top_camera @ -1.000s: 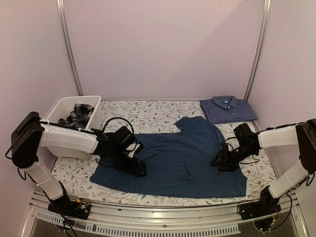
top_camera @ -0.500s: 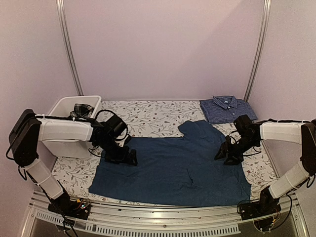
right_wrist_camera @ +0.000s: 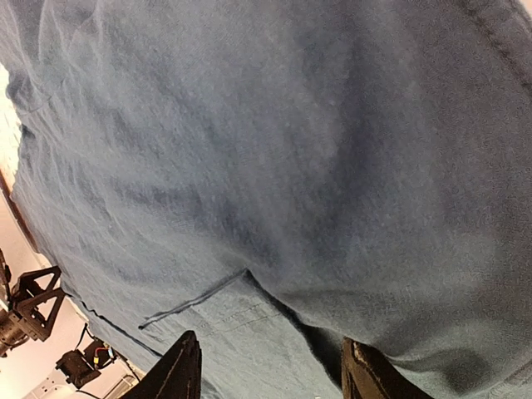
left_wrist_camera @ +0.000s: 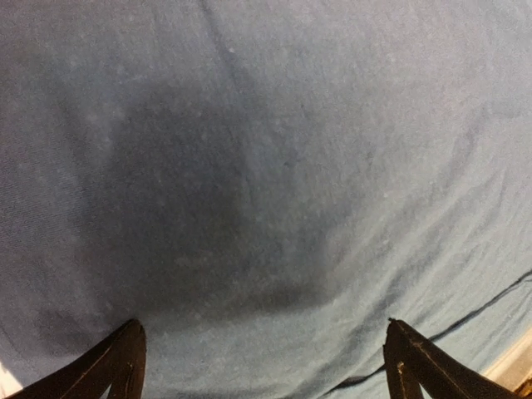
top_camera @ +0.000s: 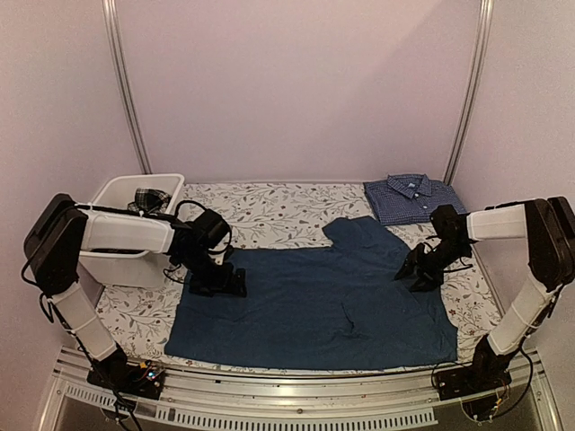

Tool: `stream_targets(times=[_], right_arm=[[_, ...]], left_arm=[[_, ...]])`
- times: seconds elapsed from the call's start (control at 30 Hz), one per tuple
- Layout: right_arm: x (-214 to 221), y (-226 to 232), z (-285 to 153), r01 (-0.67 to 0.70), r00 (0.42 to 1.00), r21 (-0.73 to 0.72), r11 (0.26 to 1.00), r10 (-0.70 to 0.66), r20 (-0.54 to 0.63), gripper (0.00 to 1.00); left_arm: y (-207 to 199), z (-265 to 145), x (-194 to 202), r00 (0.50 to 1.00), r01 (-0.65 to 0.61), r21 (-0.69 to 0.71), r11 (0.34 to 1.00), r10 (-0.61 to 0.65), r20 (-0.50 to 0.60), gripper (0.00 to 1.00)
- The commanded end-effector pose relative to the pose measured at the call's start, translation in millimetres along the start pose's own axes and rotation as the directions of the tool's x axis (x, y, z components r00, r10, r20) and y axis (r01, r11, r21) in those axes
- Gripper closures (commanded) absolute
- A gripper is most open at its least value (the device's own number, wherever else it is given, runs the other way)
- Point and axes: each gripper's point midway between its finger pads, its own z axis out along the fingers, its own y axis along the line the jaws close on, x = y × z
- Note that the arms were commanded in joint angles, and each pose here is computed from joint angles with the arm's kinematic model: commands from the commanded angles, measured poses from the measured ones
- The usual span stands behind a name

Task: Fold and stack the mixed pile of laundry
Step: Flatten out the 1/3-folded T-shirt at the center of the board, then pick up the 1/3-folded T-shirt from the center of the board.

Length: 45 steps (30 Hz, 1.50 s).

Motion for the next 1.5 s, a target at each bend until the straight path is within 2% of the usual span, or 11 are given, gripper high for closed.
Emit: stream_targets(times=[0.0, 0.1, 0.2, 0.3, 0.4, 0.47, 0.6, 0.77, 0.9, 1.23, 1.47], right_arm=[[-24.7, -21.5, 8.3, 0.012, 0.999, 0.101, 0.995, -0.016, 0.044, 0.43], [-31.0, -3.2, -2.1, 0.071, 0.996, 0.04, 0.997, -0.073, 0.053, 0.44], [-51.4, 39.3, -30.7, 0.209, 0.97, -0.057, 0.976, -0.2, 0.136, 0.45], [-77.5, 77.5, -60.3, 0.349, 0.917, -0.092, 0.933, -0.32, 0.239, 0.44], [-110.1, 106.7, -84.5, 0.464, 0.84, -0.056, 0.884, -0.42, 0.343, 0.44], [-130.4, 115.6, -87.3, 0.497, 0.811, -0.022, 0.868, -0.455, 0.367, 0.44], [-159.1, 122.8, -73.1, 0.519, 0.803, 0.007, 0.855, -0.491, 0.337, 0.51], [-175.6, 121.7, -51.7, 0.53, 0.805, 0.021, 0.848, -0.51, 0.303, 0.54], [-183.7, 118.1, -27.6, 0.532, 0.815, 0.023, 0.847, -0.519, 0.257, 0.59], [-197.7, 96.8, 13.0, 0.503, 0.84, 0.083, 0.861, -0.509, 0.189, 0.64], [-201.8, 91.4, 31.1, 0.502, 0.843, 0.107, 0.858, -0.513, 0.163, 0.65]], left_arm=[[-1.1, 7.3, 21.8, 0.996, 0.053, 0.036, 0.998, -0.05, -0.07, 0.0], [-8.5, -1.6, 11.6, 0.999, 0.021, 0.063, 0.998, -0.019, -0.038, 0.0], [-16.2, -21.5, -14.7, 0.998, -0.048, 0.076, 0.996, 0.045, 0.045, 0.0], [-18.4, -43.7, -46.4, 0.989, -0.085, 0.097, 0.992, 0.073, 0.125, 0.0], [-13.7, -56.3, -70.8, 0.98, -0.11, 0.103, 0.989, 0.09, 0.178, 0.0], [-9.8, -62.1, -86.2, 0.973, -0.114, 0.097, 0.989, 0.092, 0.21, 0.0], [-2.7, -70.7, -112.9, 0.966, -0.095, 0.088, 0.992, 0.07, 0.25, 0.0], [1.9, -78.4, -134.9, 0.956, -0.077, 0.077, 0.994, 0.052, 0.287, 0.0], [5.5, -75.9, -139.7, 0.958, -0.063, 0.073, 0.995, 0.04, 0.285, 0.0], [19.4, -69.8, -145.9, 0.962, -0.041, 0.048, 0.998, 0.026, 0.273, 0.0], [23.6, -66.5, -150.2, 0.963, -0.032, 0.046, 0.998, 0.018, 0.269, 0.0]])
